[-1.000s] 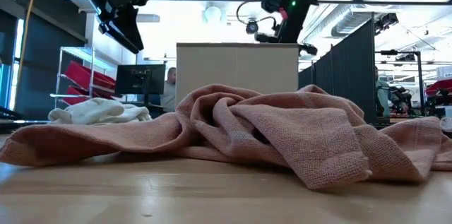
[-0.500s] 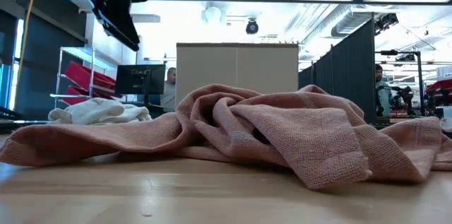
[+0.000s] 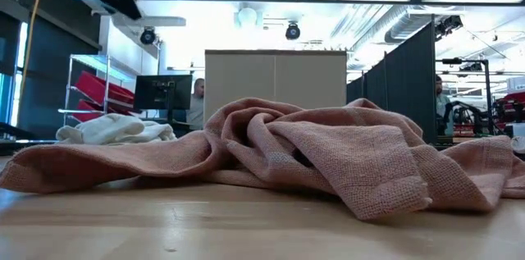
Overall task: Fold towel
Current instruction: Fold the brown towel
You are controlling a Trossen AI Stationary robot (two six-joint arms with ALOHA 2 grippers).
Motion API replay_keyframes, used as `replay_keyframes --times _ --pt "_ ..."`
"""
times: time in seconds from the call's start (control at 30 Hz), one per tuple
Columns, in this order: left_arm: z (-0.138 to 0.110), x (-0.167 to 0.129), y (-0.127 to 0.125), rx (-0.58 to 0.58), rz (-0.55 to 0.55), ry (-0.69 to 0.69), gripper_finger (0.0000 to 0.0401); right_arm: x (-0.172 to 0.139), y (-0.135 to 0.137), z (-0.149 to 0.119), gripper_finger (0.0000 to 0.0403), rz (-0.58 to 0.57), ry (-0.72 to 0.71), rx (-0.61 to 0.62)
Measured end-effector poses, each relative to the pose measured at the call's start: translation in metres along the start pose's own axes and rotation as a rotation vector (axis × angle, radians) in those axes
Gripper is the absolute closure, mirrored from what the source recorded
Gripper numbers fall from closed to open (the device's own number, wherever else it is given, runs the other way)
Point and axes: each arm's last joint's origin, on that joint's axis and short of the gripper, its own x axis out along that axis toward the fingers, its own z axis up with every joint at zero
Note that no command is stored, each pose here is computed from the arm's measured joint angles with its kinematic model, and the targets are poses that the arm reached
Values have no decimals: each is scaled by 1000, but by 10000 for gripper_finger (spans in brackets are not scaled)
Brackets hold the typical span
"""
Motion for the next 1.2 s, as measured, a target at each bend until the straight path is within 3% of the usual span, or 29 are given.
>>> replay_keyframes --times 0.23,0.5,0.73,1.07,1.2 --pt "-8 41 -72 54 -154 -45 227 -14 15 -18 245 97 56 -95" --pt "-15 108 -131 62 -26 85 227 -31 24 -39 245 98 60 -191" --pt "-30 143 -138 66 191 283 227 -39 26 -50 246 119 82 -213" --pt "-46 155 -145 163 166 359 227 -46 27 -57 246 105 65 -210" --pt "-54 160 -143 166 209 395 227 -47 26 -58 246 96 52 -203"
